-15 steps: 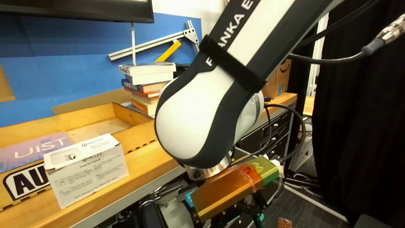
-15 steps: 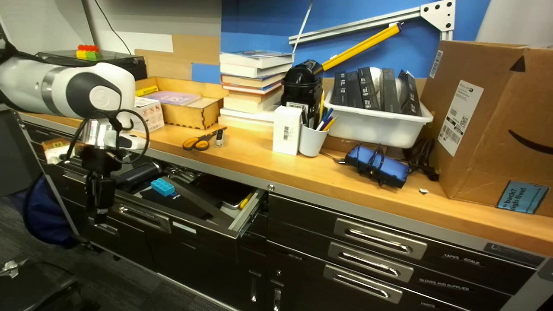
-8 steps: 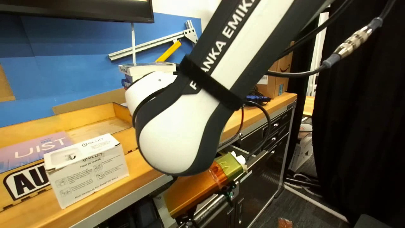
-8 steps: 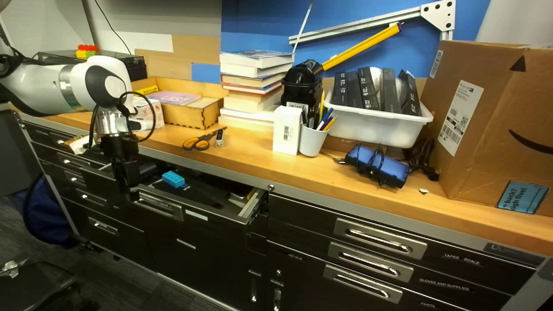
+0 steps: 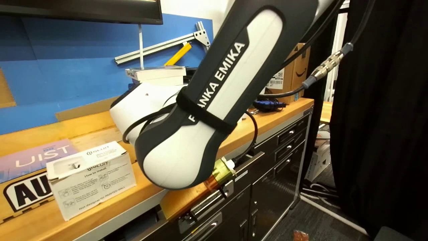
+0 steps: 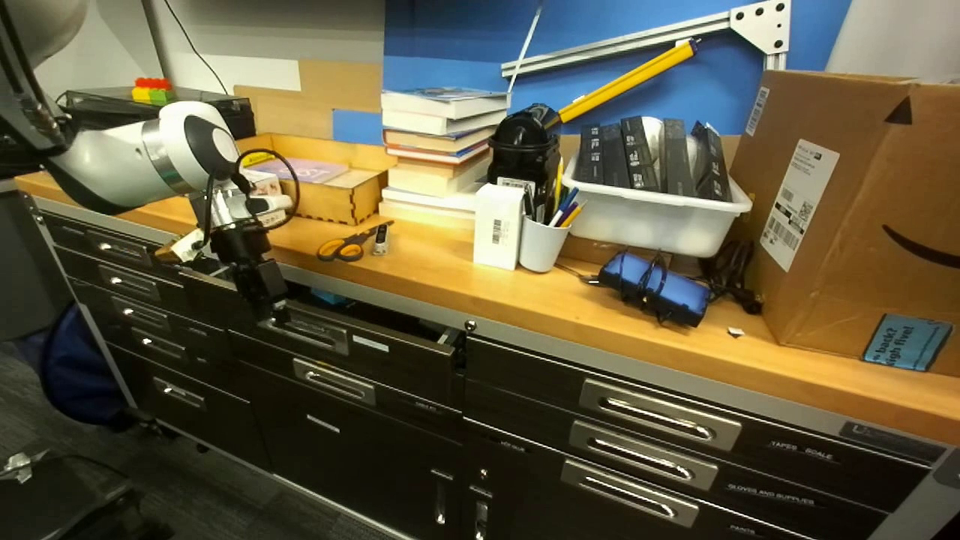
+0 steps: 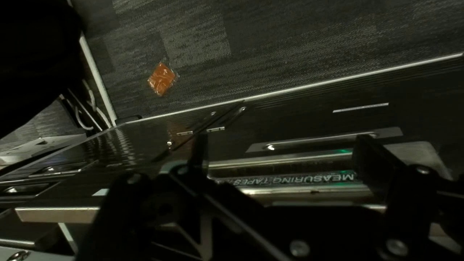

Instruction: Place the blue block in the open top drawer then push the drawer closed

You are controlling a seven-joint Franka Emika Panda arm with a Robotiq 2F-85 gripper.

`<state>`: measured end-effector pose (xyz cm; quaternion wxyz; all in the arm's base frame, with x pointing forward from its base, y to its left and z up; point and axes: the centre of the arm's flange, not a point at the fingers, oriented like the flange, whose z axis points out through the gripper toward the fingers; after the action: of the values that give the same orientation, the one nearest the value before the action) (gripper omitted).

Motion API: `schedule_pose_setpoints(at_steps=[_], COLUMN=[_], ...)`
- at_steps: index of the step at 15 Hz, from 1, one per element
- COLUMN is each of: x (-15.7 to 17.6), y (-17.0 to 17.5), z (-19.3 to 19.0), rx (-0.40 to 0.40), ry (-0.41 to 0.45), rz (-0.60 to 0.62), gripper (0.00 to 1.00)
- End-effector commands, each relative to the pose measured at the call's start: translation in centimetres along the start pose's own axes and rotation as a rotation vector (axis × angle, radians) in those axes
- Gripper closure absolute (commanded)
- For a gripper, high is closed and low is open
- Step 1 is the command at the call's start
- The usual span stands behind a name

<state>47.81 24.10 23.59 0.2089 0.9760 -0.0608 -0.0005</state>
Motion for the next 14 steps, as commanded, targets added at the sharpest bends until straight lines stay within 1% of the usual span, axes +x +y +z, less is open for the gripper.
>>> schedule_pose_setpoints(at_steps=[1, 3, 5, 7, 9, 12, 13, 14], x=[3.0, 3.7, 3.6, 2.1, 0.0, -2.6, -3.1, -3.8], y=[-2.2, -2.9, -2.9, -2.2, -0.9, 1.3, 2.2, 3.1], z=[-0.6, -1.0, -2.0, -4.0, -6.7, -12.0, -13.7, -15.7], rx=[-0.027, -0.047, -0.045, 0.005, 0.085, 0.25, 0.31, 0.365], ry=[0.103, 0.164, 0.206, 0.19, 0.118, 0.035, 0.028, 0.003], rz=[-0.003, -0.011, 0.004, 0.03, 0.031, -0.003, 0.001, -0.003], gripper=[0.0, 0.0, 0.0, 0.0, 0.0, 0.0, 0.0, 0.0])
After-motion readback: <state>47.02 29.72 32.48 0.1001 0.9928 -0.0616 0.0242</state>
